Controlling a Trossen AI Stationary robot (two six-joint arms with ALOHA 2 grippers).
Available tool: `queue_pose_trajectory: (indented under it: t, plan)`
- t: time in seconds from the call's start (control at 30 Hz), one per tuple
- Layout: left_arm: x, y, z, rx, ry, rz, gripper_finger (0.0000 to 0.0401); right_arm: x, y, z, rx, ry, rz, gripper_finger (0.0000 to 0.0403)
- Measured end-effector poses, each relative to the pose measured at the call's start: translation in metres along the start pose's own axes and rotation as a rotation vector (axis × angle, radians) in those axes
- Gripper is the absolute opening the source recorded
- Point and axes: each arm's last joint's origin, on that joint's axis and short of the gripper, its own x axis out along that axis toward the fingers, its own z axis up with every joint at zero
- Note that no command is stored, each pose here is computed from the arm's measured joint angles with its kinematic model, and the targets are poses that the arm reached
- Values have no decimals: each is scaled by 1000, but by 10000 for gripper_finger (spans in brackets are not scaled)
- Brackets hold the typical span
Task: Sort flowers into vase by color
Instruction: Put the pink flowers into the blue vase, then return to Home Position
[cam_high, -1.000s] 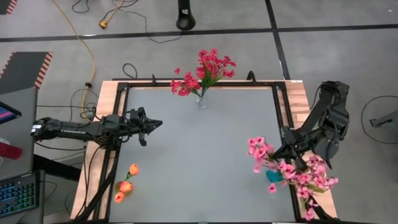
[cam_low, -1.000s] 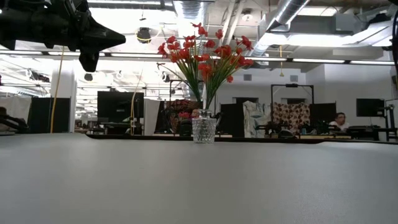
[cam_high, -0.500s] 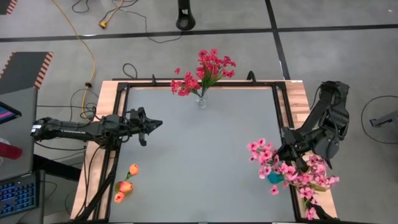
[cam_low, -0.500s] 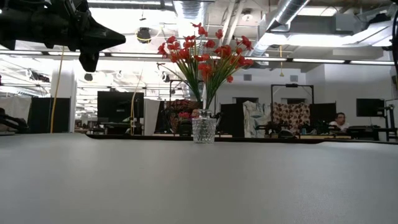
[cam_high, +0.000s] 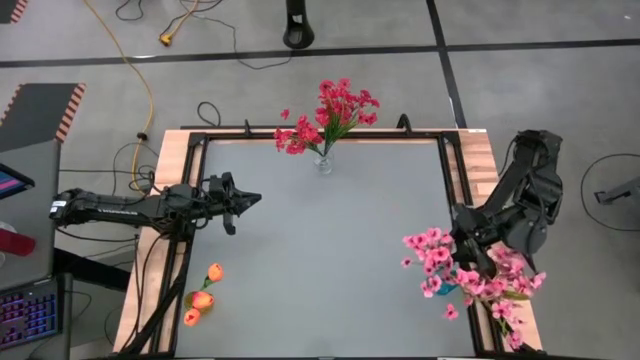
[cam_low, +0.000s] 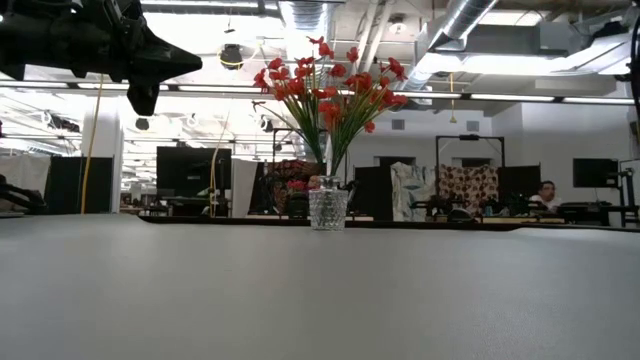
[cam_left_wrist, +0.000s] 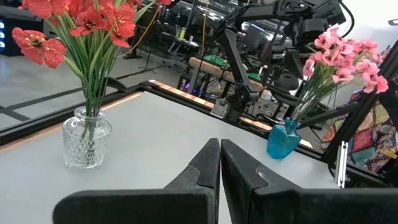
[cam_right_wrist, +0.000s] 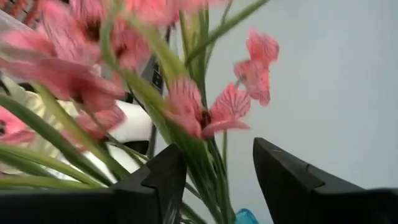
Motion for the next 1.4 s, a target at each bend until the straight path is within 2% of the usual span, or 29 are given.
queue_pose_trajectory:
  t: [0.53, 0.87, 1.0, 1.13, 1.23, 1.4]
  plan:
    - [0, 0, 0, 0, 0, 0, 0, -49, -9, 28, 11, -20, 18, 207]
    - [0, 0, 0, 9, 1, 0, 0, -84, -22, 41, 82, -63, 155, 207]
    - [0, 0, 0, 26, 1, 0, 0, -98, -30, 47, 85, -152, 166, 207]
    - [0, 0, 0, 28, 0, 0, 0, -108, -37, 54, 34, -290, 111, 207]
    - [0, 0, 0, 28, 1, 0, 0, -114, -41, 58, 44, -397, 64, 207]
    - [0, 0, 0, 30, 0, 2, 0, -114, -38, 61, -29, -441, 53, 207]
